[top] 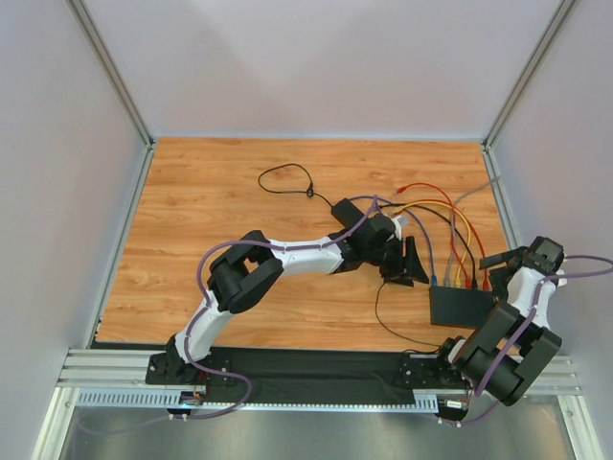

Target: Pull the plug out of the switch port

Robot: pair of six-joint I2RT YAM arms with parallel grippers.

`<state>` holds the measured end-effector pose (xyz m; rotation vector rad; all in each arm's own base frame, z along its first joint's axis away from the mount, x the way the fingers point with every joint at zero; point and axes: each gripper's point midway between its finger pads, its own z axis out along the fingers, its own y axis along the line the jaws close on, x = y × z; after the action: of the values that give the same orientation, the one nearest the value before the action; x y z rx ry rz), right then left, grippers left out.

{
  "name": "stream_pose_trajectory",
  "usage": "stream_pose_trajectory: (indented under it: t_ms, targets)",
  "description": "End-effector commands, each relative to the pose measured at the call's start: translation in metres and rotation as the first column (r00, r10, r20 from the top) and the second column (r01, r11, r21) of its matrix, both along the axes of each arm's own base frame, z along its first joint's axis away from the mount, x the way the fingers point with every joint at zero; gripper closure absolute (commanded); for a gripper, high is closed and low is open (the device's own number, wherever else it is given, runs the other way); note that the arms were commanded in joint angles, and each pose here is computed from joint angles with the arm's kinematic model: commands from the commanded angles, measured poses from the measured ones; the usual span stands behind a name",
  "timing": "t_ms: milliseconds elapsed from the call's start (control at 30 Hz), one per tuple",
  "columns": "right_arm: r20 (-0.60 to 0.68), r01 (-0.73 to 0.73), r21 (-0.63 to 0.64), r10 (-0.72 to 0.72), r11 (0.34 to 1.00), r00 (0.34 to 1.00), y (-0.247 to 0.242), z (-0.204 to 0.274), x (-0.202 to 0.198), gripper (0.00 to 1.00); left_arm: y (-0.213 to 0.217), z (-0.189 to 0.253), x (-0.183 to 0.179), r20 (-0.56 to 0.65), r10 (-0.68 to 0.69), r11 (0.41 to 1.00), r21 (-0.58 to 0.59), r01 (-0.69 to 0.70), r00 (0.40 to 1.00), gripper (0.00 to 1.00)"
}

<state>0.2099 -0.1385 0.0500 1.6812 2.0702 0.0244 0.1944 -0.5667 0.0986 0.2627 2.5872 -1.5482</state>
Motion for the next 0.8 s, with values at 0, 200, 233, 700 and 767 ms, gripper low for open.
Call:
stream_pose_trajectory:
  t_ms: [0,200,233,700,767]
  targets:
    - [0.001,-0.03,0.051,0.03,0.998,1.0,0.01,-0.014,0.0,0.06,0.0,0.039,0.002,0.039,-0.004,0.996,-0.089,0.007,0.999,0.38]
    - [0.038,-0.058,0.099,0.055,0.993,0.998,0.023,-0.019,0.003,0.09,0.001,0.032,0.004,0.009,0.01,0.996,-0.089,-0.009,1.0,0.39]
    - [0.009,-0.04,0.073,0.04,0.997,0.999,0.016,-0.019,-0.001,0.09,0.001,0.032,0.004,0.006,0.007,0.996,-0.091,-0.006,1.0,0.39]
    - [0.029,0.015,0.022,-0.016,1.0,0.999,-0.012,-0.018,-0.006,0.04,0.01,0.031,-0.001,0.03,-0.015,0.997,-0.07,0.017,0.999,0.39]
    - [0.035,-0.001,0.04,-0.001,0.999,0.999,-0.007,-0.022,-0.005,0.04,0.008,0.031,0.0,0.027,-0.01,0.997,-0.075,0.012,1.0,0.39]
